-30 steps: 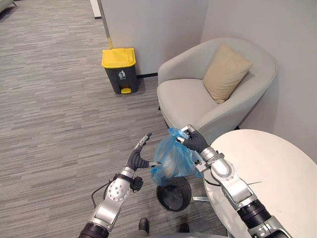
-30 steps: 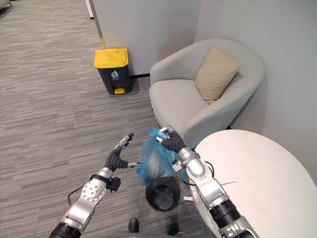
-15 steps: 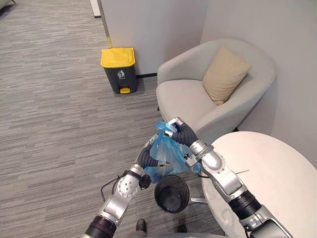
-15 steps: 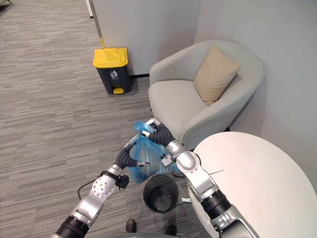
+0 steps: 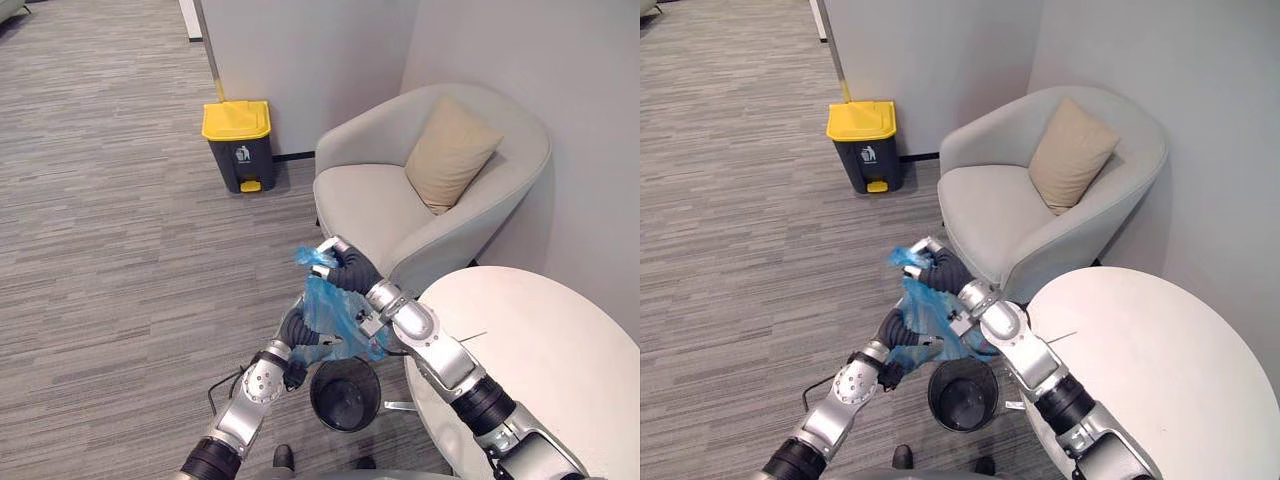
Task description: Gather rubbish on tea table into small bin, then transfer packed bag to large trash can.
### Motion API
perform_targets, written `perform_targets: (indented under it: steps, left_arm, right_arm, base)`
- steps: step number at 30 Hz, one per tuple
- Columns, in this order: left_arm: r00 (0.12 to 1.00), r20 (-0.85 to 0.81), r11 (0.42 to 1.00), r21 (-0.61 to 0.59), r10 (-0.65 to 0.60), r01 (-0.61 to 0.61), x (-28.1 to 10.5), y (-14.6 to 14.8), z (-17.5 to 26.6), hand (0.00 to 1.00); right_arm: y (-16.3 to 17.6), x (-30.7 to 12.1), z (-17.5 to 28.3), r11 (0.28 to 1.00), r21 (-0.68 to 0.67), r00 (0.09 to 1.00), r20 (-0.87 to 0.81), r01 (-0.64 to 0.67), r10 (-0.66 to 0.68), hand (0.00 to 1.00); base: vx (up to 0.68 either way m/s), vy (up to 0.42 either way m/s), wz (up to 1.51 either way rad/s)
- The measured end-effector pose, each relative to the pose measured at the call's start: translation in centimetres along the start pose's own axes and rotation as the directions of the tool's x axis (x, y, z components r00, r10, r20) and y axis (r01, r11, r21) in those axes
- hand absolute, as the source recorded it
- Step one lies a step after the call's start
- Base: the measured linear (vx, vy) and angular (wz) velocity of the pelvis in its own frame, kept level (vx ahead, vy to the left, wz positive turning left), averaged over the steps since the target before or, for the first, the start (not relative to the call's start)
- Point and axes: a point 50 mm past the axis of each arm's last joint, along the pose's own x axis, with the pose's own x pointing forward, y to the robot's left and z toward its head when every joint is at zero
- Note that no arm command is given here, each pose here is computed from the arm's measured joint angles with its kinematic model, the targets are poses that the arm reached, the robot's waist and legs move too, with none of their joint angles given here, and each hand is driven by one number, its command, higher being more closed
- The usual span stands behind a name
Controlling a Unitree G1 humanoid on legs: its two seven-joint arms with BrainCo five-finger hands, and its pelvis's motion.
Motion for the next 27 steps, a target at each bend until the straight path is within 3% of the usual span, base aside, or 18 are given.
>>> perform_targets:
  steps: [8,15,16,27]
  left_arm:
    - [0.999,0.006,0.999,-0.020,0.037,-0.037,0.0,-0.2,-0.1,0.00]
    - [0.992,0.073,0.995,-0.004,0.098,-0.098,2.5,0.8,2.2,0.00]
    - [0.991,0.082,0.994,-0.005,0.106,-0.106,2.8,0.8,2.5,1.00]
    - [0.985,0.073,0.988,-0.022,0.155,-0.154,3.5,1.4,3.0,1.00]
  right_arm:
    - [1.5,1.0,0.7,0.997,0.024,0.997,0.029,-0.073,0.073,1.00]
    - [1.7,2.3,2.1,0.991,0.121,0.996,0.085,-0.049,0.038,1.00]
    - [1.6,2.4,2.3,0.989,0.139,0.995,0.091,-0.043,0.030,1.00]
    - [3.9,3.5,3.5,0.969,0.202,0.984,0.139,-0.141,0.114,1.00]
  base:
    - [0.00,0.000,0.00]
    - [0.00,0.000,0.00]
    - [0.00,0.000,0.00]
    - [0.00,0.000,0.00]
